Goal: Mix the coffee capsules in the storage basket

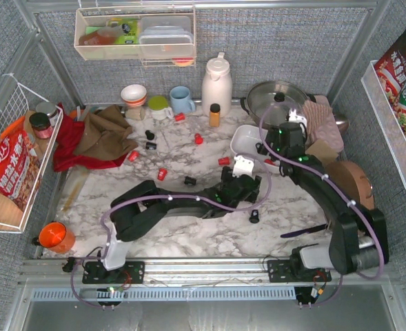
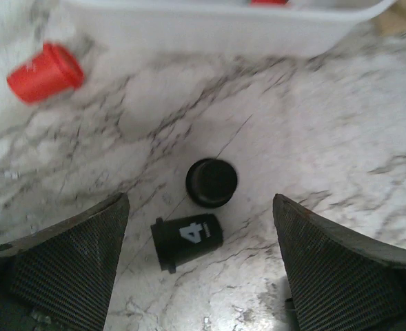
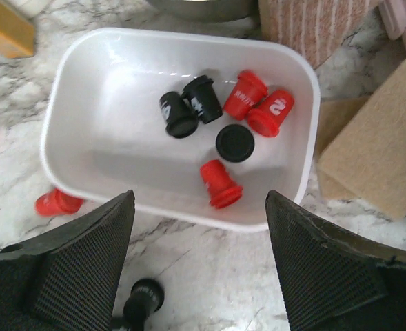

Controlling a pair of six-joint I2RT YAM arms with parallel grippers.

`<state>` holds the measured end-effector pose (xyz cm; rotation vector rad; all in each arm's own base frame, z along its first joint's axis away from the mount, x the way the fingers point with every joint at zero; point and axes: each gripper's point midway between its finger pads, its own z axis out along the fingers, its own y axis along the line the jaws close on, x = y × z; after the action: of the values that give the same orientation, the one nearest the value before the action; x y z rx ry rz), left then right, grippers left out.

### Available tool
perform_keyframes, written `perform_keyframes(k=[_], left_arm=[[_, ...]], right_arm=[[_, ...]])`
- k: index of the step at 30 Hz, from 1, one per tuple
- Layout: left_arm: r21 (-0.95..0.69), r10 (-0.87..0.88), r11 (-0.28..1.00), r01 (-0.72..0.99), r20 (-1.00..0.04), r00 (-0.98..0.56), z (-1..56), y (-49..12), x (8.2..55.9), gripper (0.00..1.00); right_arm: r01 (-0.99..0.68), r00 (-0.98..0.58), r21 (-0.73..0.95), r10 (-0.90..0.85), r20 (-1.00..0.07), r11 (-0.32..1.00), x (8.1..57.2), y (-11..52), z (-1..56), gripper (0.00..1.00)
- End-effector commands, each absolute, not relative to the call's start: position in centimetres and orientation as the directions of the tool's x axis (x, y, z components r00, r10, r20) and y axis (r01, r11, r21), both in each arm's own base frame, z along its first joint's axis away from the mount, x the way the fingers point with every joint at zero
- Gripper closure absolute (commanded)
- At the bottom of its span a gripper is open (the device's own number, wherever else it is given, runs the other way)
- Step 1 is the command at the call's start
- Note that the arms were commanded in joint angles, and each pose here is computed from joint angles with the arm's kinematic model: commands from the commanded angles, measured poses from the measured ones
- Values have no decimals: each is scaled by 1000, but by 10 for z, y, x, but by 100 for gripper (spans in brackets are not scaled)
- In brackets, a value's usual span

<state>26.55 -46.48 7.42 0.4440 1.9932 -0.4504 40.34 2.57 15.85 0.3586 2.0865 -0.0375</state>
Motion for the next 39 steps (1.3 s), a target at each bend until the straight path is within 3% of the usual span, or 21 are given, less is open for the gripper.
perform_keyframes(k=[1, 11, 25, 32, 39], left_arm=[[-48, 171, 939, 341, -794, -583, 28, -434, 255, 7], [-5, 177, 958, 286, -774, -607, 11, -439, 252, 23], [43, 206, 956, 291, -802, -560, 16, -434, 259, 51], [10, 180, 944, 331, -853, -490, 41, -429, 261, 53], [48, 217, 898, 438, -914, -343, 76, -418, 261, 53]], right_arm=[[223, -461, 240, 319, -828, 945, 382, 43, 169, 19], [155, -427, 317, 352, -833, 936, 341, 51, 179, 20], [103, -474, 339, 346, -810, 935, 340, 64, 173, 20], [55, -482, 357, 338, -808, 932, 336, 72, 177, 20], [-112, -498, 404, 300, -813, 908, 328, 102, 192, 20]])
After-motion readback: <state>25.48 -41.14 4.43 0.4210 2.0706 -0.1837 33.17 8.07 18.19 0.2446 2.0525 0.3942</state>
